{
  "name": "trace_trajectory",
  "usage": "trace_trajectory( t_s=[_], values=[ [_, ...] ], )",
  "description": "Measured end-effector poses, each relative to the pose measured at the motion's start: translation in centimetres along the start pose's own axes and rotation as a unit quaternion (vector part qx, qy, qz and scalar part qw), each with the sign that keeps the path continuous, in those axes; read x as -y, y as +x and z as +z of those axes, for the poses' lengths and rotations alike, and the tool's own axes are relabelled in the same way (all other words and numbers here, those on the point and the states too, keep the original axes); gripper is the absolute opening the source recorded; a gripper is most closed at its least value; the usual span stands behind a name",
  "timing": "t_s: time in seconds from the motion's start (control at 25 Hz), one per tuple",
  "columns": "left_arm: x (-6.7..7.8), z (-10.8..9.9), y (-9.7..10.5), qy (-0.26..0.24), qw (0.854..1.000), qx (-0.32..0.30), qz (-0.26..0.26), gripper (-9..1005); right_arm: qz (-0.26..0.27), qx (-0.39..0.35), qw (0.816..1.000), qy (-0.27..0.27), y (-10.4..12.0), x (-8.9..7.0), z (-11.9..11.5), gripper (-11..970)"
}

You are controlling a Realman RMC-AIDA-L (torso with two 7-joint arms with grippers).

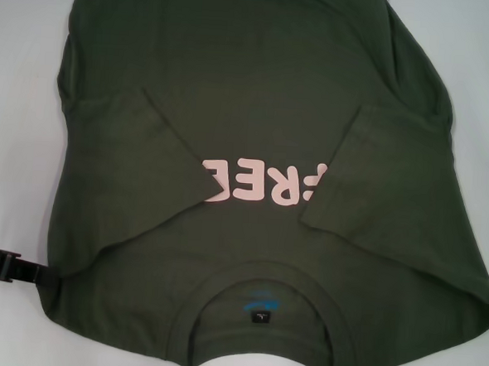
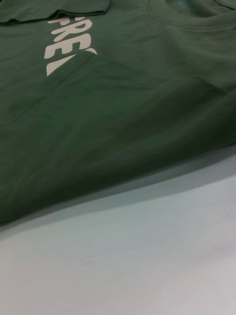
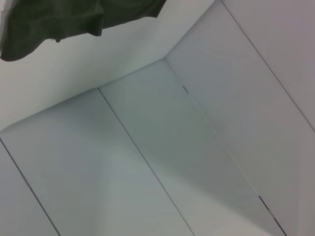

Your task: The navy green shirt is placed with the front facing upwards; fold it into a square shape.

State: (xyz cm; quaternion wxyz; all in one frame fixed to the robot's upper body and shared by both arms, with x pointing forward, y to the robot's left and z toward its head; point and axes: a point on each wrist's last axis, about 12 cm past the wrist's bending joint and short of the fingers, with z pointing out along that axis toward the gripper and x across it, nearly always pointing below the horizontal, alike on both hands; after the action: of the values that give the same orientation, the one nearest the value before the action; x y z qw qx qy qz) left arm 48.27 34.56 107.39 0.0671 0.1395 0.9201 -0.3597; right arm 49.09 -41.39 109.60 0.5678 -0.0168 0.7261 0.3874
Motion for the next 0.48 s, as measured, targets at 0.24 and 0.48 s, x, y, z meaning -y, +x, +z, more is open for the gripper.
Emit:
trace_trajectory(
  t_s=[0.24, 0.48],
  values=[
    [0.0, -0.1, 0.0, 0.003, 1.000, -0.003, -0.001, 27, 0.001, 0.000, 1.000, 0.000, 0.0, 0.0, 0.0, 803],
    [-0.7, -1.1, 1.0, 0.002, 1.000, 0.015, -0.021, 27, 0.008, -0.002, 1.000, 0.004, 0.1, 0.1, -0.6, 802]
  ],
)
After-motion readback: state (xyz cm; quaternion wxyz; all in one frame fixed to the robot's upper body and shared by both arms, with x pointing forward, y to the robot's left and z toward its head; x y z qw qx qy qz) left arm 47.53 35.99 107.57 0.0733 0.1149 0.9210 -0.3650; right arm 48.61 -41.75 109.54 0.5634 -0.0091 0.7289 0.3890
